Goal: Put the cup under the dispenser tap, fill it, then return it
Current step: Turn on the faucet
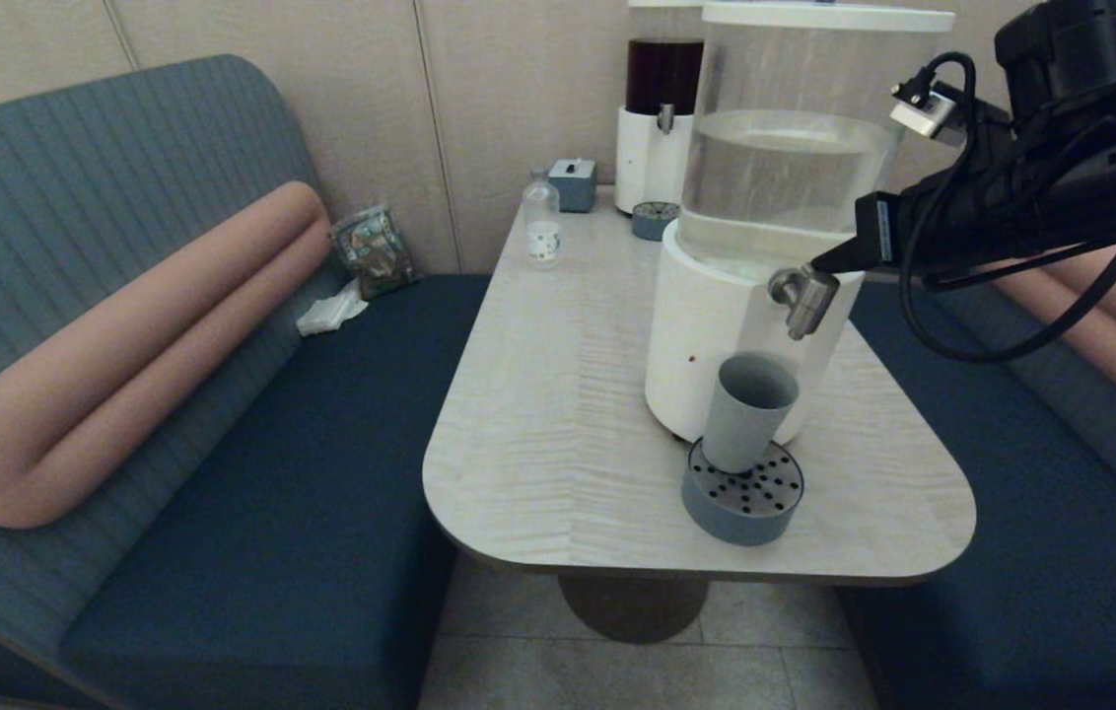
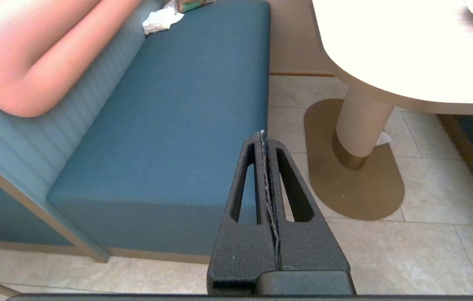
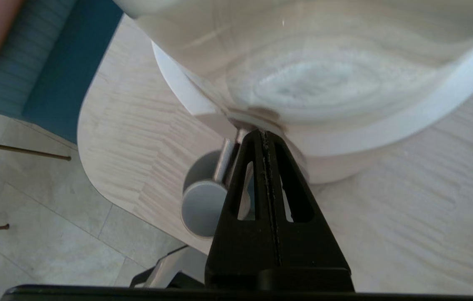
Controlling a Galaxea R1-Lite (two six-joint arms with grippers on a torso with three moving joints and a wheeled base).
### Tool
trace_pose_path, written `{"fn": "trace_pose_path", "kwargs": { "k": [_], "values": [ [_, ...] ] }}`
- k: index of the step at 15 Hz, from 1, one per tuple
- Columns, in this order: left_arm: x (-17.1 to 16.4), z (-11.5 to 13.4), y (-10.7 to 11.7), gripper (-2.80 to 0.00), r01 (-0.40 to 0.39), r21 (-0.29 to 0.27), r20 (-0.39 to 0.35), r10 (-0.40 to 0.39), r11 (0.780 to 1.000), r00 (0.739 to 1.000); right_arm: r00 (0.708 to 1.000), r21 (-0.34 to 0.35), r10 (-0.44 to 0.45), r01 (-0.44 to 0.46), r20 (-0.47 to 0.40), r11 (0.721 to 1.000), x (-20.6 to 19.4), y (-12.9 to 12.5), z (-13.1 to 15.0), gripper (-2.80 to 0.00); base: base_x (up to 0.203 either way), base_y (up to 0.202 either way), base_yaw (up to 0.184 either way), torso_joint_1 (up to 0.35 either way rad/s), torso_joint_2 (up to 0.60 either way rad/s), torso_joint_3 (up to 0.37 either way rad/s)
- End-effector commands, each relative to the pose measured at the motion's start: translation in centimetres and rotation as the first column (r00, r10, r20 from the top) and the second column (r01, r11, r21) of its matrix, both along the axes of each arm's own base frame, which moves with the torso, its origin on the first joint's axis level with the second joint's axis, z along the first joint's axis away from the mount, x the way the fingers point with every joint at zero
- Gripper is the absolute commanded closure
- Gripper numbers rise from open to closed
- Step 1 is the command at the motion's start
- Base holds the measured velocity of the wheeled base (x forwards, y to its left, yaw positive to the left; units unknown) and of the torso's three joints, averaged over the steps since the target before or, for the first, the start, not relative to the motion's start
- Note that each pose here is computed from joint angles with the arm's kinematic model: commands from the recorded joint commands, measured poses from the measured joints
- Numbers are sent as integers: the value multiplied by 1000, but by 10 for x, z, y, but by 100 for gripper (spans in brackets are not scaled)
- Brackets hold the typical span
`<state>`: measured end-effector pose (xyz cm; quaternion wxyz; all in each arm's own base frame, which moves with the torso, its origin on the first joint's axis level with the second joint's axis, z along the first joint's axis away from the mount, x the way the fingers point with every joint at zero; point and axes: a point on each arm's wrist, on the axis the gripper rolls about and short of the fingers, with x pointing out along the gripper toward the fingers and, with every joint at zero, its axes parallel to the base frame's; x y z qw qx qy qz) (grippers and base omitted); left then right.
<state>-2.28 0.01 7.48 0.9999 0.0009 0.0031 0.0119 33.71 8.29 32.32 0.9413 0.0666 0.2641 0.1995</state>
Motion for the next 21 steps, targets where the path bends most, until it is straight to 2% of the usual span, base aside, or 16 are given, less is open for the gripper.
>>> {"fn": "trace_pose_path", "kwargs": {
  "k": [1,21],
  "values": [
    [0,0,0,0,-1,0,-3,1,1000,1000,1000,2,3,-3,2,1000,0,0,1,0,0,0,0,0,0,0],
    [0,0,0,0,-1,0,-3,1,1000,1000,998,10,58,-58,8,998,0,4,0,0,0,0,0,0,0,0]
  ]
}}
